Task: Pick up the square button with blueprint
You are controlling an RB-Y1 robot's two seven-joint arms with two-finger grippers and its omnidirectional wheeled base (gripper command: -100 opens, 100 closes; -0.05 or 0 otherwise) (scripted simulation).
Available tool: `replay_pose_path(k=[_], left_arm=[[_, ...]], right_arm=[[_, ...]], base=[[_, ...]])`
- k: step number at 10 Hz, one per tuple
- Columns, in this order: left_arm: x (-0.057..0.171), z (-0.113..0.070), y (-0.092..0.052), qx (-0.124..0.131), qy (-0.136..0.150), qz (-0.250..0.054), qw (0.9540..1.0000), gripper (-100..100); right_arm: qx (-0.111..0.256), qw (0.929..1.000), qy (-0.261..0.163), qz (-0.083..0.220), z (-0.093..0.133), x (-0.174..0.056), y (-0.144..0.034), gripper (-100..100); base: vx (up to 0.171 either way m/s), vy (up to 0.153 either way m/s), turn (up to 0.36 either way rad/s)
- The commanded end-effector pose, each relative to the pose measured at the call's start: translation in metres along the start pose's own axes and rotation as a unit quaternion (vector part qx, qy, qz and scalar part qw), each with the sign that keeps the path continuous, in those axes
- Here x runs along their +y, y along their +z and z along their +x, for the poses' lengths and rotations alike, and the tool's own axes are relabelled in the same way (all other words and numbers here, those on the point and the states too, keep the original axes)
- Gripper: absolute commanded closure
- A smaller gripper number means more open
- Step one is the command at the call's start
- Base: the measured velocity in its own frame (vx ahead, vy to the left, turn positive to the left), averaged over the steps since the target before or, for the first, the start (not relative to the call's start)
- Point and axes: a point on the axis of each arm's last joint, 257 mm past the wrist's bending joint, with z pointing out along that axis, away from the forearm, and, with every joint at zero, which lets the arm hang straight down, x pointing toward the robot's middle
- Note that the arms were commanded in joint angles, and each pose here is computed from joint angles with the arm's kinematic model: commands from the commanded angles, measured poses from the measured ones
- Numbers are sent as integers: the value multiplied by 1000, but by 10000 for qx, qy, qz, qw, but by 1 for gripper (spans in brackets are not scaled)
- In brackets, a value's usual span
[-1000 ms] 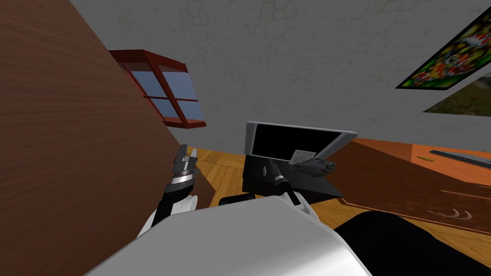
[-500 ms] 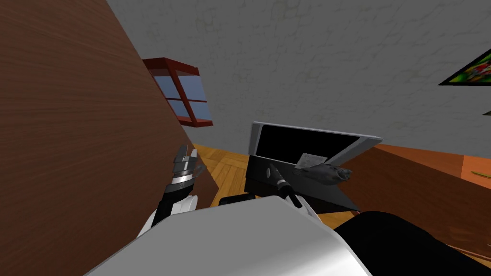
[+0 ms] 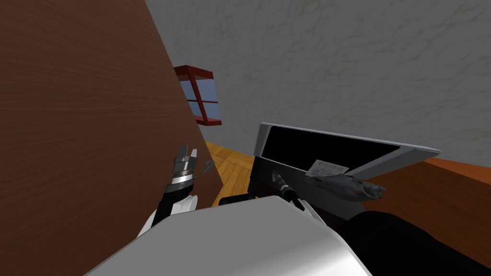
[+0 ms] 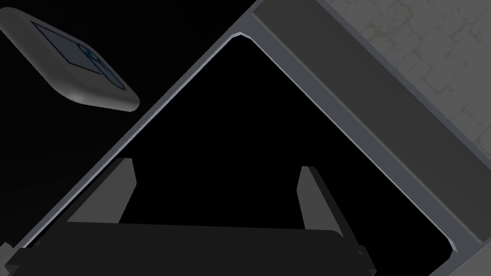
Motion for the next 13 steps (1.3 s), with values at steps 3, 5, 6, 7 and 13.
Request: replay_pose_path(k=[3, 5, 6, 7, 13], left_arm=[[0, 0, 0, 0, 0, 0, 10000, 0], [0, 0, 0, 0, 0, 0, 10000, 0], [0, 0, 0, 0, 1, -1, 10000, 0], [0, 0, 0, 0, 1, 0, 10000, 0], [0, 0, 0, 0, 1, -1, 10000, 0]], right_arm=[[176, 9935, -675, 904, -8, -78, -9, -100], [228, 9893, -853, 1161, -11, -100, -14, -100], [272, 9847, -1026, 1382, -15, -119, -18, -100], [272, 9847, -1026, 1382, -15, -119, -18, -100], [459, 9555, -1742, 2337, -35, -196, -44, -100]], base=[[-4, 32, 284], [-3, 24, 176], [0, 19, 158], [2, 9, 85], [3, 19, 178]])
